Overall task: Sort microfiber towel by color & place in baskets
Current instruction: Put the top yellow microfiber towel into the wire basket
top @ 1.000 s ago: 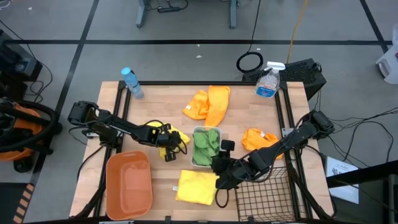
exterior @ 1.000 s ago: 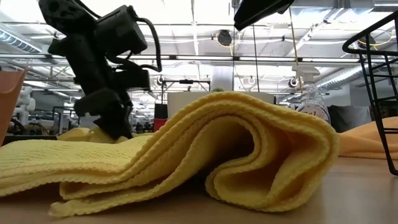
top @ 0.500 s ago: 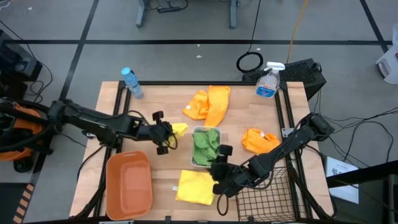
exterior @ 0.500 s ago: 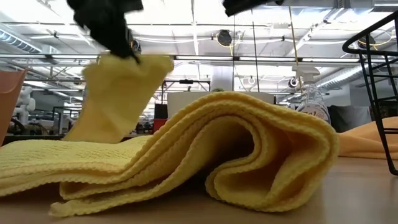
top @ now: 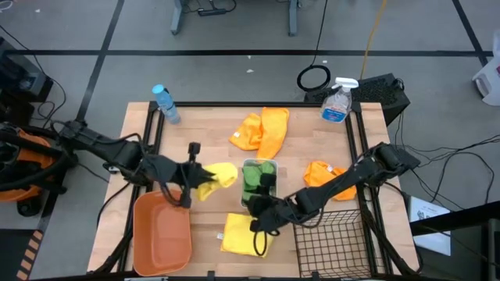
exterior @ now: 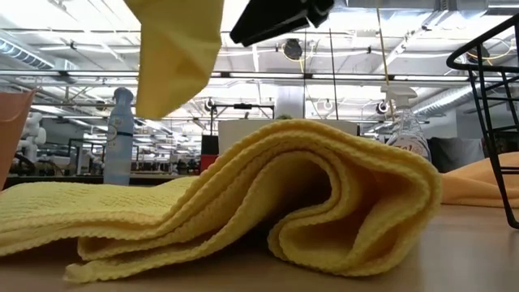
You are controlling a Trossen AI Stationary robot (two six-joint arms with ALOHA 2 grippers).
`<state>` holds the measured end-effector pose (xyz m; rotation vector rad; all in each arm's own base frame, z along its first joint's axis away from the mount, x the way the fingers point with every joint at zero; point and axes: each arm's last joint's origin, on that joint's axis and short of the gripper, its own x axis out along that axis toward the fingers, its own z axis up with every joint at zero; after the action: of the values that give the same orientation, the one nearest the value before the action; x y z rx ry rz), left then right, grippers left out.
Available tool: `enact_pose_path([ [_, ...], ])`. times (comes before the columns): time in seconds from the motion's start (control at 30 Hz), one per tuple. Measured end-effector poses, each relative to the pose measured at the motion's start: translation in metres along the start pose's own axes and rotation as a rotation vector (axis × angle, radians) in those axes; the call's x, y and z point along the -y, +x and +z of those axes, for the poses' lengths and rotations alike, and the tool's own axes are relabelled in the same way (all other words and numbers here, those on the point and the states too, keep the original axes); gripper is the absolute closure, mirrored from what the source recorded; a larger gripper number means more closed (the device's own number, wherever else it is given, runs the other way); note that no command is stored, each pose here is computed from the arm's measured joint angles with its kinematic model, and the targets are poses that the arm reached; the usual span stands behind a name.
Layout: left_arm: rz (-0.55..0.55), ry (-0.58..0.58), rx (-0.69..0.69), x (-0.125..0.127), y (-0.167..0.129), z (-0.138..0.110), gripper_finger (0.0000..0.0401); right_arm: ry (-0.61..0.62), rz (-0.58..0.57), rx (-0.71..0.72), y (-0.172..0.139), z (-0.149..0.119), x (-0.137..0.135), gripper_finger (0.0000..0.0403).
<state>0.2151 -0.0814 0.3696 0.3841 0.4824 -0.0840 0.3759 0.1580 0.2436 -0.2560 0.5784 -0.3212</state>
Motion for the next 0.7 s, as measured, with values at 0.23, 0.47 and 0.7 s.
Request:
enact_pose_path([
  [0.23, -0.07, 0.101, 0.11, 0.017, -0.009, 0.013, 0.0391, 0.031, -0.014, 0.032, 0.013, 0.013, 0.03, 0.0192],
  [0.47, -0.082, 0.124, 0.125, 0.02, -0.01, 0.014, 0.0386, 0.124, 0.23, 0.216, 0.028, 0.031, 0.028, 0.0131],
  [0.7, -0.082, 0.129, 0.122, 0.02, -0.01, 0.014, 0.0382, 0.059, 0.371, 0.281, 0.032, 0.03, 0.013, 0.0169],
])
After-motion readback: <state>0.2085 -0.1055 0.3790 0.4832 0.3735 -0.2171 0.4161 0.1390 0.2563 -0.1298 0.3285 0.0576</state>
